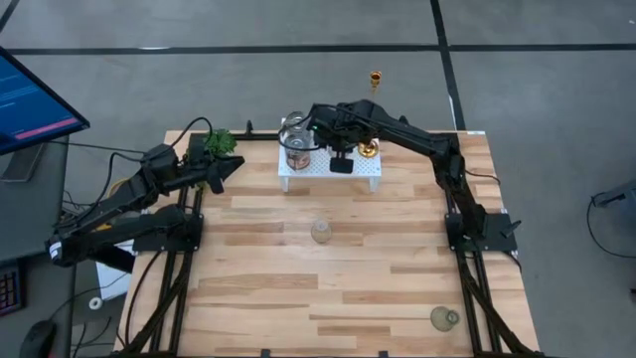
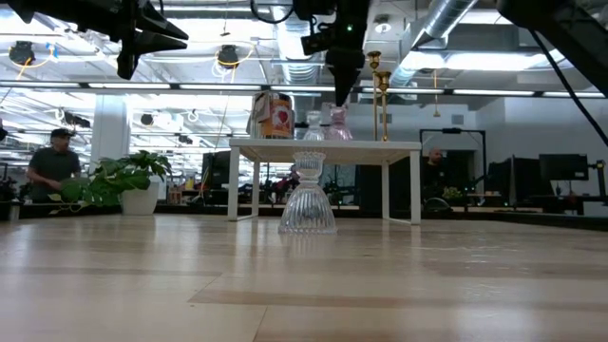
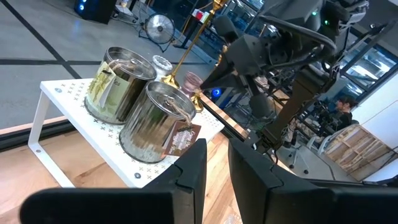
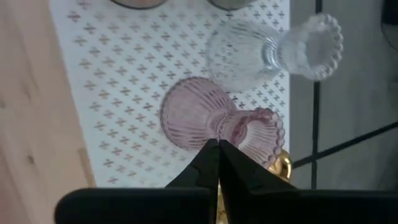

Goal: Pick & Place candle stick holders
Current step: Put the pink candle holder on the shelf

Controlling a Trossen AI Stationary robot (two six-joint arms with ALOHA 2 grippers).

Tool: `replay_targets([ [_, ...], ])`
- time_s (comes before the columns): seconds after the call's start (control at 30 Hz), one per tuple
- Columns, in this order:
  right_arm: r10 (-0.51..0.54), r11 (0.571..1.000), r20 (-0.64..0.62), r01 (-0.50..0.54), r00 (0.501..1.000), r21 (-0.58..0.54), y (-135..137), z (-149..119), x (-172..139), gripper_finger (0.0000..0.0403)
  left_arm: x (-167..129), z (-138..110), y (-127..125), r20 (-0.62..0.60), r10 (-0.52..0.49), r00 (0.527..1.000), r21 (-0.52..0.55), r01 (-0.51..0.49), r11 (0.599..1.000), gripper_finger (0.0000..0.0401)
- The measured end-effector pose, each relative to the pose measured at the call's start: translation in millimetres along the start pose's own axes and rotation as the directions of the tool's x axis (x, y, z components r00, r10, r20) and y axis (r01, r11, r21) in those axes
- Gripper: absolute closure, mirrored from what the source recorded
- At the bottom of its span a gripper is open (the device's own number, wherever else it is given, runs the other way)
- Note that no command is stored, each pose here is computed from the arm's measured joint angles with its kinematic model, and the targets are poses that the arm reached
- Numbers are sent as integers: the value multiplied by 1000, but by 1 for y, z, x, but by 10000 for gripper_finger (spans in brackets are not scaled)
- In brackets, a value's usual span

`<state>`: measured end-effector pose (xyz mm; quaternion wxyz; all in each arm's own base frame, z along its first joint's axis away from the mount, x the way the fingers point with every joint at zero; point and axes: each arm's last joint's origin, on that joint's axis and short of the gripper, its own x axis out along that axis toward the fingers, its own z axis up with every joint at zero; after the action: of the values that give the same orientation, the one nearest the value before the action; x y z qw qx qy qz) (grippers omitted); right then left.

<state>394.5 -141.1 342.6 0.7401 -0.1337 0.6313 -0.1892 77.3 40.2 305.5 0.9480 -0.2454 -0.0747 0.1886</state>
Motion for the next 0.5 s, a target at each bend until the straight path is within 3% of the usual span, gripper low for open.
replay_targets([
  [0.27, -44, 999, -6, 44, 999, -8, 2, 1, -2, 403, 0, 0, 0, 0, 0, 1000, 0, 0, 1000, 335],
  [0.5, 40, 996, 36, -36, 999, -84, 23, 7, -10, 403, 0, 0, 0, 0, 0, 1000, 0, 0, 1000, 335],
])
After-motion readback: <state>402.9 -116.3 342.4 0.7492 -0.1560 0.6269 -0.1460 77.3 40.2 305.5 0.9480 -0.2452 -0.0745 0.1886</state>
